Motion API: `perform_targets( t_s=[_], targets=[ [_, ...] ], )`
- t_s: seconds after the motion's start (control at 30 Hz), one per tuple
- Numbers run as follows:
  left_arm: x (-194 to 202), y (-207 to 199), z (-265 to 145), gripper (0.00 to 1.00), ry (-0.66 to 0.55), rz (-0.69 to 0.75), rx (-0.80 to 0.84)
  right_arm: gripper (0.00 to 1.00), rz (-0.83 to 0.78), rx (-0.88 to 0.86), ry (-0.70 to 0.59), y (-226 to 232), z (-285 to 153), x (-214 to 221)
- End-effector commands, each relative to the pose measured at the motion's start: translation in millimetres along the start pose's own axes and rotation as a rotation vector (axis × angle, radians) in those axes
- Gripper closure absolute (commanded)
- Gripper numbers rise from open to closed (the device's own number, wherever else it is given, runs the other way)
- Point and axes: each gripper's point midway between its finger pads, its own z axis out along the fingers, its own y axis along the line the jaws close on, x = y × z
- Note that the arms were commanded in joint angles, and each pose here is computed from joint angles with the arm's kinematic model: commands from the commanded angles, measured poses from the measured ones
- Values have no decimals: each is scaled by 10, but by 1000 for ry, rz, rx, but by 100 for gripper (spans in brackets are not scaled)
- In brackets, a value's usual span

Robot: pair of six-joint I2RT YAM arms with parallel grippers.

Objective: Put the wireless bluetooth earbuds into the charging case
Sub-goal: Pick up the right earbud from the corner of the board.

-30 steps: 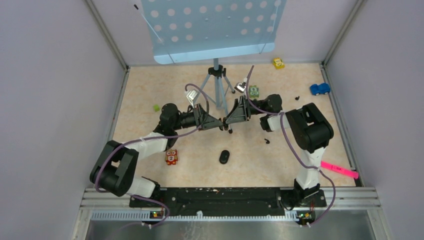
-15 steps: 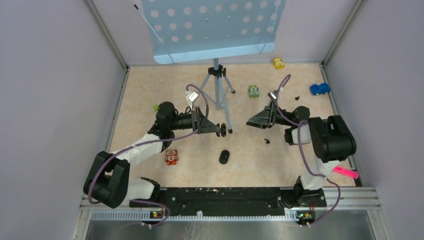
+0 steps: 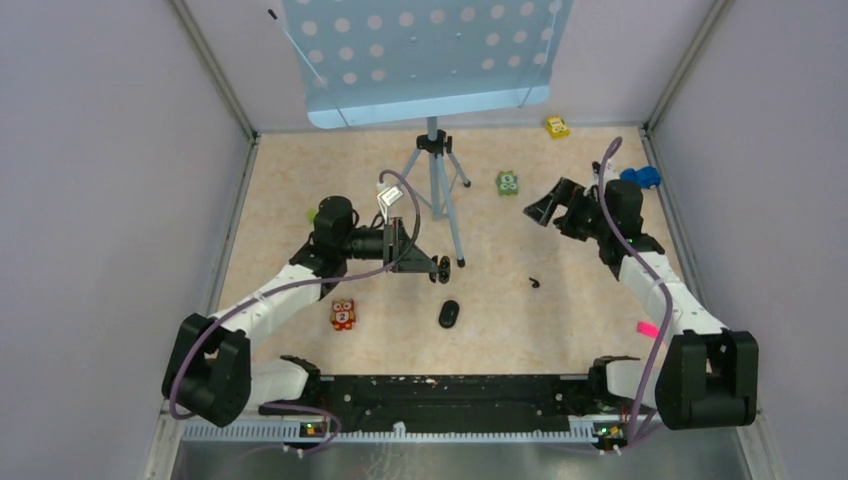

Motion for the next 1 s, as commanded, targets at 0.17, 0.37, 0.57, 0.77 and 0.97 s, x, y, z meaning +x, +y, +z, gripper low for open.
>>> perform_targets(
  t_s=[0.17,0.37,0.57,0.77,0.97],
  targets=[
    [-61,-55,-70,100,-83,60,-57,8,71,707,-98,-1314,-507,-141],
    [62,-12,-107,100,-79,50,-74,38,126,754,-104,-1751,-262,-500],
    [100,-17,-121,100,-79,52,-74,51,132,834,-91,-2079,-45,-819],
    [93,37,-96,100,-64,47,-77,55,113,907,-50,-2384,196,-1003],
    [86,83,-87,100,-59,43,-91,55,106,961,-4,-2674,394,-1026]
  ],
)
